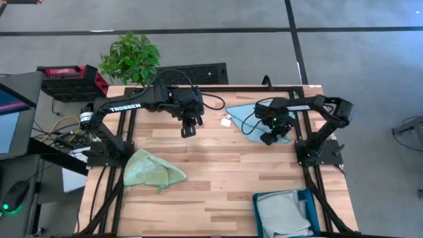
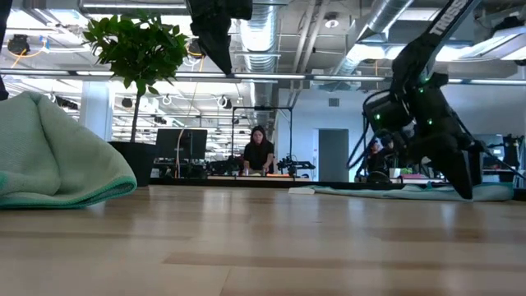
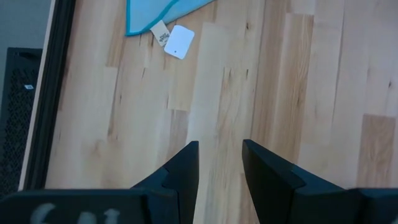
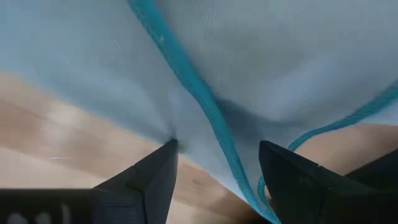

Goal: Fold microfiber towels
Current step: Fold the blue microfiber cloth

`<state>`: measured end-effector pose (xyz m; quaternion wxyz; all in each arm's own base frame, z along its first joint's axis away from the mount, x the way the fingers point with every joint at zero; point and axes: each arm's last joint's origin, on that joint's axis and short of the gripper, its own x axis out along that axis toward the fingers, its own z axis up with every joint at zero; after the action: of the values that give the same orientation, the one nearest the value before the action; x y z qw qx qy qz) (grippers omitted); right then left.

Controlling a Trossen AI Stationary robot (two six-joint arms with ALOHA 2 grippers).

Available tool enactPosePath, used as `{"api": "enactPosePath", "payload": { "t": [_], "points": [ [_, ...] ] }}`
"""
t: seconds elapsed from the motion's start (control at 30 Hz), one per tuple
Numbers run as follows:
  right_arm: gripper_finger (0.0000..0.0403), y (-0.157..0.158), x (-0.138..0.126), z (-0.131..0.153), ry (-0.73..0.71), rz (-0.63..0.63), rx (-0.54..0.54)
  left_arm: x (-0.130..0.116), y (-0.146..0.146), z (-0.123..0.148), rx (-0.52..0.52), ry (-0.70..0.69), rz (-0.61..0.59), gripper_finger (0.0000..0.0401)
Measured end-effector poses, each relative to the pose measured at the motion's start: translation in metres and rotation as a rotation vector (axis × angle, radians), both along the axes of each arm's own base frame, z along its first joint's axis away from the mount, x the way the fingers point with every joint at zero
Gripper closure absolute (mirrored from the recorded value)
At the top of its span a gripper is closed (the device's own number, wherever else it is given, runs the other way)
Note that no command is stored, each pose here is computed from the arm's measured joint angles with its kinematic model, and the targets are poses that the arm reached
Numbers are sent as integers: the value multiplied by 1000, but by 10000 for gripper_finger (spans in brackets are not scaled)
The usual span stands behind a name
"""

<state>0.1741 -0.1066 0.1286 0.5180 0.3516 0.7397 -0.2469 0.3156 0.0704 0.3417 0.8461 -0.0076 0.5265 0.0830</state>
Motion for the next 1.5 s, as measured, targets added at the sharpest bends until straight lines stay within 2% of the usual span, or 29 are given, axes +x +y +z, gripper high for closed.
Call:
{"api": "enactPosePath", "payload": {
  "t": [0.17, 0.3, 0.43, 0.67, 0.73, 0.93, 1.13, 1.3, 1.5],
  "points": [
    [163, 4, 3, -8, 36, 6, 73, 0, 0, 0, 11, 4, -23, 285],
    [196, 8, 12, -4, 0, 43, 48, 0, 0, 0, 19, 6, -38, 285],
    [248, 10, 21, 5, -58, 64, 9, 0, 0, 0, 20, 6, -38, 285],
    [368, 18, 33, 18, -99, 83, -17, 0, 0, 0, 16, 5, -27, 285],
    [390, 21, 38, 20, -113, 104, -22, 0, 0, 0, 13, 4, -20, 285],
    [375, 34, 56, 33, -167, 184, -43, 1, 0, -1, -3, 2, 13, 285],
    [396, 57, 75, 46, -222, 272, -59, 11, 2, -13, -14, 30, -15, 285],
    [385, 84, 79, 48, -230, 375, -48, 34, 6, -43, -15, 93, -147, 285],
    [393, 107, 80, 48, -211, 405, -43, 71, 17, -85, 107, 87, -388, 285]
  ]
}}
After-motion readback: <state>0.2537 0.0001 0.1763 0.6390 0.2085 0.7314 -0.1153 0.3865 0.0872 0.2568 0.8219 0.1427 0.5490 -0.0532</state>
